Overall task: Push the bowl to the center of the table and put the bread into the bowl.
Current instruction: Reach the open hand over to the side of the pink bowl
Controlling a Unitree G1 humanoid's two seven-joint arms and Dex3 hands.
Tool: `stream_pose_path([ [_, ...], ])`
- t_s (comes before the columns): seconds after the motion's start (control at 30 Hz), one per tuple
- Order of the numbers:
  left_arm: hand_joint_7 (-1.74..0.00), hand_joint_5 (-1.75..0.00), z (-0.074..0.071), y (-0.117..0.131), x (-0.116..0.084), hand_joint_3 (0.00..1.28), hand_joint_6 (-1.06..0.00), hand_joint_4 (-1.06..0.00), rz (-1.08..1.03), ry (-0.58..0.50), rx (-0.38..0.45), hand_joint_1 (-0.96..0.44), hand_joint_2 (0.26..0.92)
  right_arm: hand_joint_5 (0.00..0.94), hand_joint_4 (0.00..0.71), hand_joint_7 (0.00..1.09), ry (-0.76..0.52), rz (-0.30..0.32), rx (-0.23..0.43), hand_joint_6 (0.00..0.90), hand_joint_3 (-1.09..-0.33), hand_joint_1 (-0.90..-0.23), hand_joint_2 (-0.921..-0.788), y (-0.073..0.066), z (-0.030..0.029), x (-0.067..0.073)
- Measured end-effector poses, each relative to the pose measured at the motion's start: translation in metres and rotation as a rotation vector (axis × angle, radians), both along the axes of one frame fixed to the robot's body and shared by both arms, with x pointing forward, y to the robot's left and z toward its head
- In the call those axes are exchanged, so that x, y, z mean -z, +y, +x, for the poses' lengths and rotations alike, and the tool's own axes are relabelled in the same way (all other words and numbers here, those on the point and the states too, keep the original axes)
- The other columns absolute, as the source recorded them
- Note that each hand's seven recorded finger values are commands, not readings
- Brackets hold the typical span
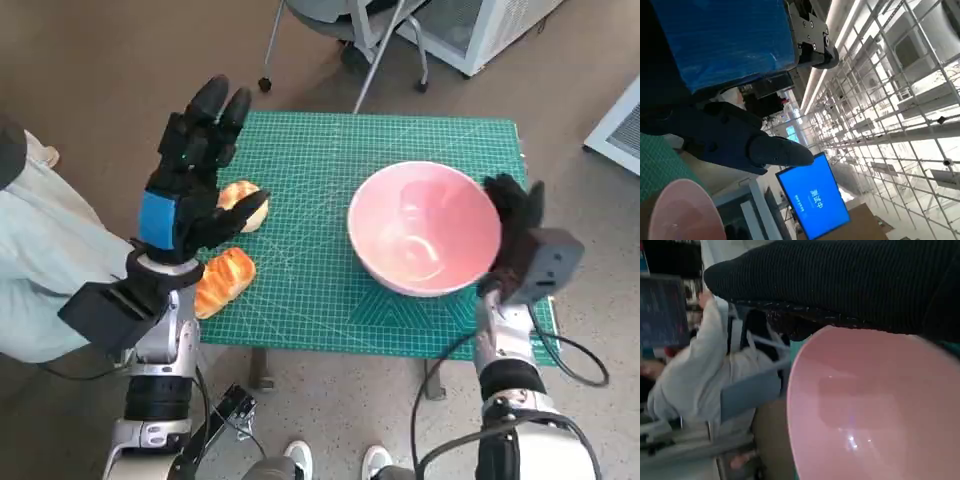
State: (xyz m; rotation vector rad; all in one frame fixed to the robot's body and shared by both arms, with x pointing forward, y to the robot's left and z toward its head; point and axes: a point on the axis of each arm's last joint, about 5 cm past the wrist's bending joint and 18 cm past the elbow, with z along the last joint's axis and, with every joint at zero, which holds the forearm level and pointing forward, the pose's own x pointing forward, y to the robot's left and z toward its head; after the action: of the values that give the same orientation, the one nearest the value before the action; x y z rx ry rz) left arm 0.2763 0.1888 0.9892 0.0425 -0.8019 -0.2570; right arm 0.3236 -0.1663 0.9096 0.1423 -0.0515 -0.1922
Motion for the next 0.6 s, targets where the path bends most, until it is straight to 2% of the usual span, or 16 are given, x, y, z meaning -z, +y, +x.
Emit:
stream_pose_path([
  [0.33,-0.22,0.0,-0.011,0.009,0.002,0.14,-0.24,-0.29,0.021,-0.002,-0.063,-0.48,0.921,0.018,0.332,0.8,0.012,0.052,-0.039,0.075,-0.892,-0.499,-0.921,0.021,0.0104,-0.014],
  [0.6,-0.21,0.0,-0.018,0.013,0.003,0.15,-0.25,-0.29,0.028,0.006,-0.091,-0.48,0.921,0.004,0.306,0.82,0.034,0.126,-0.06,0.069,-0.914,-0.525,-0.921,0.037,0.0142,-0.019],
])
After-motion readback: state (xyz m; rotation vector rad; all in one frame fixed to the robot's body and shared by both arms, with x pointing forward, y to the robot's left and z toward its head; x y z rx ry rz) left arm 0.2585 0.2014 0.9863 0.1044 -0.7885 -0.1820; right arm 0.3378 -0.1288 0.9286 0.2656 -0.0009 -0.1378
